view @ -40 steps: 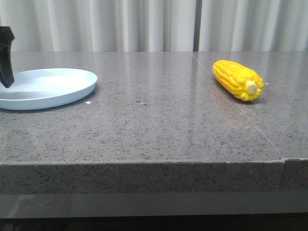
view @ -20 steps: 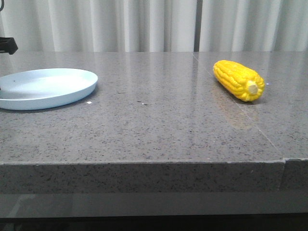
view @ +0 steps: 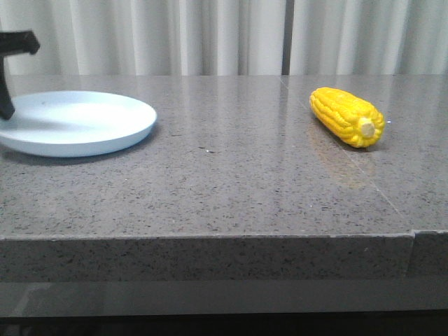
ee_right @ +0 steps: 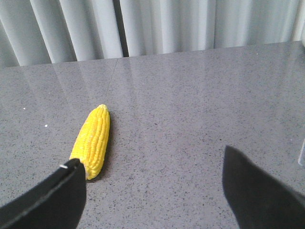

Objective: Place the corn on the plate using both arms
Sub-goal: 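Lower the left gripper onto the pale blue plate rim and drag it toward the corn, then release the plate and lift the left gripper away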

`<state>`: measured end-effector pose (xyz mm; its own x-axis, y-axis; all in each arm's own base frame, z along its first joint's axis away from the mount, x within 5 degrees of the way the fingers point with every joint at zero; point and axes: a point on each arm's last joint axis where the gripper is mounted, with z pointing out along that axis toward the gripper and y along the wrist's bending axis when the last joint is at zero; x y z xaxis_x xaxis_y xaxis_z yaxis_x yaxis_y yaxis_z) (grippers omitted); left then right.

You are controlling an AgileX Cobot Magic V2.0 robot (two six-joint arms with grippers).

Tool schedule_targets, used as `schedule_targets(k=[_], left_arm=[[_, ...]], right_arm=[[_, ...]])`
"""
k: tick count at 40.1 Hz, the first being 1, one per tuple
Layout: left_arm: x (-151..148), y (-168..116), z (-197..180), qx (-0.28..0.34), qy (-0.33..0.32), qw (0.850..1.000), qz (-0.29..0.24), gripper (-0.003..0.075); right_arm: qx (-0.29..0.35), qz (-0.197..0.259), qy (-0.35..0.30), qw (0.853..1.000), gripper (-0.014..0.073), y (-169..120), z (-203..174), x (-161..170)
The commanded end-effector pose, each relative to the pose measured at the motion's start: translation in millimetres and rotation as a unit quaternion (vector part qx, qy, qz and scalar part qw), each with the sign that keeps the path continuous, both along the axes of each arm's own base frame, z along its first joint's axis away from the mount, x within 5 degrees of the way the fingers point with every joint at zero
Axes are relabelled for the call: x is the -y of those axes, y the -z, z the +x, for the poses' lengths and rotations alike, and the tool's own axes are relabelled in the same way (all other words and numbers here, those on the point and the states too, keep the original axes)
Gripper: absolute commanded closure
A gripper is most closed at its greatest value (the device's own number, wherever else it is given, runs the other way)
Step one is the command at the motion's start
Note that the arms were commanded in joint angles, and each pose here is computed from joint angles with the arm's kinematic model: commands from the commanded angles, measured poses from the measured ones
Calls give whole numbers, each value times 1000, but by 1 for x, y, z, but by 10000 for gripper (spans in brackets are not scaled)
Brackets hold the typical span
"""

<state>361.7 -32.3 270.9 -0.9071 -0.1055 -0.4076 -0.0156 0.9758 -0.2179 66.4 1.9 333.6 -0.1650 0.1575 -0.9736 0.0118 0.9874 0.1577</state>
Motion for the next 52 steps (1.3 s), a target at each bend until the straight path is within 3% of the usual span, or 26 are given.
schedule_targets(k=[1,10,18,26,29,37,40,47,52], left_arm=[[20,-47,-3,69,20,997,-28,741],[71,-61,-2,94,83,991,-47,740],[107,-37,5,59,118,989,-60,740],[120,-13,11,30,130,989,-56,734],[120,-12,11,30,130,990,-54,689],[114,-39,6,88,130,987,-43,389],[109,-57,-1,120,133,983,-30,322],[84,-91,-23,174,116,977,29,316],[56,-101,-45,189,85,976,64,379]], right_arm=[[47,-5,2,999,-17,-16,1,1],[47,-5,2,999,-17,-16,1,1],[47,-5,2,999,-17,-16,1,1],[47,-5,2,999,-17,-16,1,1],[47,-5,2,999,-17,-16,1,1],[47,-5,2,999,-17,-16,1,1],[47,-5,2,999,-17,-16,1,1],[47,-5,2,999,-17,-16,1,1],[47,-5,2,999,-17,-16,1,1]])
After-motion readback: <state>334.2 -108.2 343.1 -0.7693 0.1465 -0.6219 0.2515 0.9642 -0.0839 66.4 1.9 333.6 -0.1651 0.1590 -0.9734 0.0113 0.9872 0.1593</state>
